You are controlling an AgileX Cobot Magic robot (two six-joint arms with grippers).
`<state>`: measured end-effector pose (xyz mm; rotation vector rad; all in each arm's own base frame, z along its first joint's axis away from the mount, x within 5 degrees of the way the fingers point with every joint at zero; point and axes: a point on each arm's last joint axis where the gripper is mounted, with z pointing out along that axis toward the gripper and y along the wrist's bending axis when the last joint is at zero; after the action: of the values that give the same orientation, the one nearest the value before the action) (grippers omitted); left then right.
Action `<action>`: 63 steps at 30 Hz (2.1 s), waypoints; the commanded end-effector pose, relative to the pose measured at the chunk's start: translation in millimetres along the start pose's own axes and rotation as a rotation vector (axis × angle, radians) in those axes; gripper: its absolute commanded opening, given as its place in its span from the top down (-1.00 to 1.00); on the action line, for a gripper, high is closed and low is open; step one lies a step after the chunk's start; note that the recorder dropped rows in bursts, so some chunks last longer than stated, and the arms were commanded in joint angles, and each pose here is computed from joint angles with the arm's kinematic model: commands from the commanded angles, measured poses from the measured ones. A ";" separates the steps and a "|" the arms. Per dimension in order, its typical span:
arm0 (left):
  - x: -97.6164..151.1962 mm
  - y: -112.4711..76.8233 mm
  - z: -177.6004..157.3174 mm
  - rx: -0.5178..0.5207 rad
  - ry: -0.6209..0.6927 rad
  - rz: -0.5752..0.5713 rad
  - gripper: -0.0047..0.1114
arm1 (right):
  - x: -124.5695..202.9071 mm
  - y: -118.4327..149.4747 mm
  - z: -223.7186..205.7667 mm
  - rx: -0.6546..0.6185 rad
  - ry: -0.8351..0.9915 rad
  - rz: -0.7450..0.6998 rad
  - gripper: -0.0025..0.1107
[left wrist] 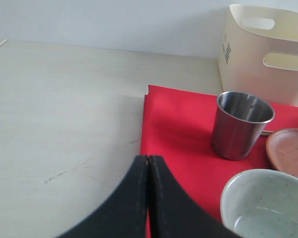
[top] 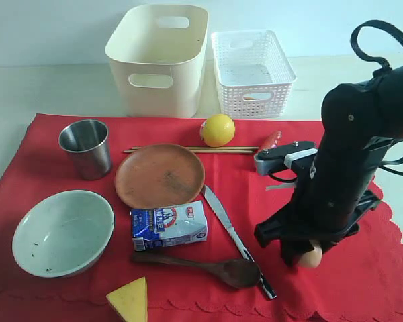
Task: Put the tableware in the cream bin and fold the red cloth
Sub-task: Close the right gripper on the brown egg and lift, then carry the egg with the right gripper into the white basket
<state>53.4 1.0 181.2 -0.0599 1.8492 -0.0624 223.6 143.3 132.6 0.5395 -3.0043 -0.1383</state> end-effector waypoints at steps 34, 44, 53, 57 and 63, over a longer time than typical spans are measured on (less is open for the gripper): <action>0.1 -0.1 -0.1 0.001 -0.011 -0.006 0.92 | -33.2 12.6 -118.7 0.017 -0.700 -0.212 0.83; 0.1 -0.1 -0.1 0.001 -0.011 -0.006 0.92 | -99.7 19.5 -126.8 0.076 -0.703 -0.249 0.83; 0.1 -0.1 -0.1 0.001 -0.011 -0.006 0.92 | -159.5 -18.4 -132.0 0.093 -0.739 -0.110 0.83; 0.1 -0.1 -0.1 0.001 -0.011 -0.006 0.92 | -179.6 -41.1 -127.8 0.103 -0.743 -0.054 0.83; 0.1 -0.1 -0.1 0.001 -0.011 -0.006 0.92 | -207.3 -68.9 -116.5 0.116 -0.752 0.012 0.83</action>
<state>53.4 1.0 181.2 -0.0599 1.8492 -0.0624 440.2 148.9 230.2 0.6325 -3.7443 -0.2091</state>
